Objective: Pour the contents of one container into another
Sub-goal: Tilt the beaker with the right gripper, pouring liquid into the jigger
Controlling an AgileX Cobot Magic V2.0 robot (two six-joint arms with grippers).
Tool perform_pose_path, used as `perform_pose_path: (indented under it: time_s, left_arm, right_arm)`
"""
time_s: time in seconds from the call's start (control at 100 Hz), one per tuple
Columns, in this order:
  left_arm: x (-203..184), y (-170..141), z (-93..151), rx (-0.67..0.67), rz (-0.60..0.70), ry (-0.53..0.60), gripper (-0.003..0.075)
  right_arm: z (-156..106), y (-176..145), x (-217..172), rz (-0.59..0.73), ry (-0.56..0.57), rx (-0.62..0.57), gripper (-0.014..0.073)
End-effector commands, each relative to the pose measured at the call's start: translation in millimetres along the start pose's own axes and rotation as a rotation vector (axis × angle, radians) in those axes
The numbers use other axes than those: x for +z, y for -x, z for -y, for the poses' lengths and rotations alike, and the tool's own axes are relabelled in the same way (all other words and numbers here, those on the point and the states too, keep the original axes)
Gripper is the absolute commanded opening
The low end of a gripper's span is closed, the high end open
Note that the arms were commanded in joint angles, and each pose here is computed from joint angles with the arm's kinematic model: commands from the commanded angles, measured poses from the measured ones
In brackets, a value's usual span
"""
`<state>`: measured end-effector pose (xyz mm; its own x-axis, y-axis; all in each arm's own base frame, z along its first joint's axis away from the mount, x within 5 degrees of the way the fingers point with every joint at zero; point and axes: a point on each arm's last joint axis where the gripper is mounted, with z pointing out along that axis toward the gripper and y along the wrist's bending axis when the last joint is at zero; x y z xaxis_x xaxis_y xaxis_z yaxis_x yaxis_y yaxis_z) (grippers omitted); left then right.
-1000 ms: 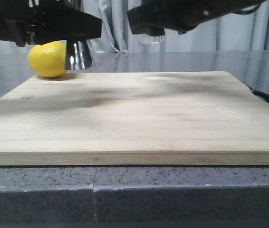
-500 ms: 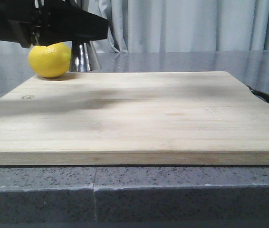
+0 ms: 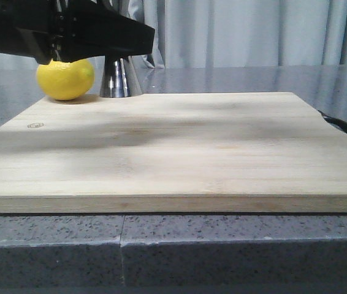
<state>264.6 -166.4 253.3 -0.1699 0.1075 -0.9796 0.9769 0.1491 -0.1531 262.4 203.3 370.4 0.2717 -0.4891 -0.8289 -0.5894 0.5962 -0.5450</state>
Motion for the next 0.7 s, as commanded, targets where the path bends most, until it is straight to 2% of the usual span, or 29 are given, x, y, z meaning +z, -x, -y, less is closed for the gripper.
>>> perform_pose_path:
  time_s: [0.0, 0.29, 0.69]
  left_arm:
    - [-3.1, 29.2, 14.5, 0.037, 0.141, -0.09, -0.0019]
    - [-3.1, 29.0, 14.6, 0.038, 0.138, -0.091, -0.0019]
    - [-3.0, 28.1, 15.1, 0.042, 0.129, -0.096, -0.0019]
  right_arm:
    - [11.9, 28.1, -14.6, 0.139, -0.033, -0.062, 0.0222]
    - [9.7, 28.6, -14.6, 0.145, -0.02, -0.2, 0.0222]
    - [7.6, 29.0, -14.7, 0.151, -0.006, -0.319, 0.0222]
